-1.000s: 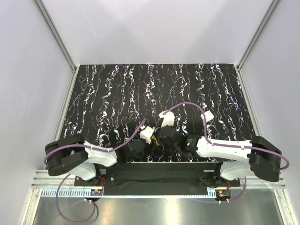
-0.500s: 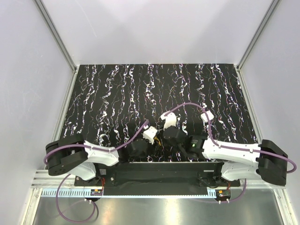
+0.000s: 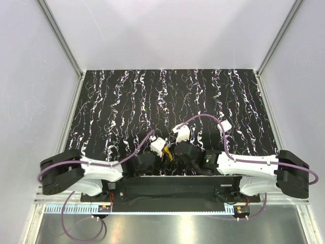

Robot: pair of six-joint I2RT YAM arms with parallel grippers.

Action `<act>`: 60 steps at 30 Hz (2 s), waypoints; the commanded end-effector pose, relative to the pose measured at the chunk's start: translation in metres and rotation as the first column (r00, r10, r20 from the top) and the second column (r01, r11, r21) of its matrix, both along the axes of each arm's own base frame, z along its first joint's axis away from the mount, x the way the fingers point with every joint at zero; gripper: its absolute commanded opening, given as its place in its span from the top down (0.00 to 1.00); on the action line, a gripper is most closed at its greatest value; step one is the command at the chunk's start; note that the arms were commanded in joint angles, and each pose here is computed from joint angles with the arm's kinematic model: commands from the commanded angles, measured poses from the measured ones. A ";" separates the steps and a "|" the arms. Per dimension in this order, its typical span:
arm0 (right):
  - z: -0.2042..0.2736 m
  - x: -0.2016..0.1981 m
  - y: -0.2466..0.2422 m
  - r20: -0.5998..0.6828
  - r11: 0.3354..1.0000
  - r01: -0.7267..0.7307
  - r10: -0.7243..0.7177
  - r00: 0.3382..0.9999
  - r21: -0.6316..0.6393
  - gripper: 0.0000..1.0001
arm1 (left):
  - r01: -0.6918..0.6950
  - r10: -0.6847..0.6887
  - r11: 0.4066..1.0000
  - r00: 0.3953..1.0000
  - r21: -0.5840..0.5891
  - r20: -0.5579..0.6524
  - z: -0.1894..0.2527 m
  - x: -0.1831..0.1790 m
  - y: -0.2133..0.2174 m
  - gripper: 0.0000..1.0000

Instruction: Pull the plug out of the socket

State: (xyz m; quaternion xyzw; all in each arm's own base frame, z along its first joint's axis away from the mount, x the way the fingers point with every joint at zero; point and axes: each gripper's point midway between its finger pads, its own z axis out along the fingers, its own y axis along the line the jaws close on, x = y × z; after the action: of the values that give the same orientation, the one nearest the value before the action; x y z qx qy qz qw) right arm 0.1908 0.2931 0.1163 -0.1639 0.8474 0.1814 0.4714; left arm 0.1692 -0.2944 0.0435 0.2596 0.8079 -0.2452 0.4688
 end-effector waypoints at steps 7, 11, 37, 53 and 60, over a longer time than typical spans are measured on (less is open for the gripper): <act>0.005 0.004 0.006 -0.016 1.000 0.015 -0.015 1.000 0.005 1.00 | -0.073 0.079 0.979 0.997 -0.190 0.023 0.058 0.003 0.019 0.31; 0.007 0.004 0.005 -0.011 1.000 0.007 -0.007 1.000 0.002 1.00 | -0.104 0.094 0.968 0.994 -0.227 -0.056 0.066 0.000 0.026 0.31; 0.039 -0.002 0.005 0.132 0.981 -0.185 0.176 0.975 0.057 1.00 | -0.187 -0.124 0.842 0.847 -0.507 -0.518 0.056 0.028 0.022 0.12; 0.075 -0.019 -0.010 0.244 0.944 -0.288 0.245 0.938 0.163 1.00 | -0.106 -0.318 0.733 0.820 -0.672 -0.476 0.066 0.005 0.014 0.02; 0.072 -0.022 -0.007 0.236 0.938 -0.311 0.270 0.933 0.155 1.00 | -0.084 -0.385 0.658 0.816 -0.748 -0.430 0.081 0.002 0.010 0.02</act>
State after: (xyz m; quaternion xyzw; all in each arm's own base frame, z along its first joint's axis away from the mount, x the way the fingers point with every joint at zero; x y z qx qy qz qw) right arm 0.1644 0.2764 0.1614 -0.2704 0.7661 0.2802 0.5113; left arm 0.1729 -0.2808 0.0937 0.0065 0.7619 -0.6074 0.2248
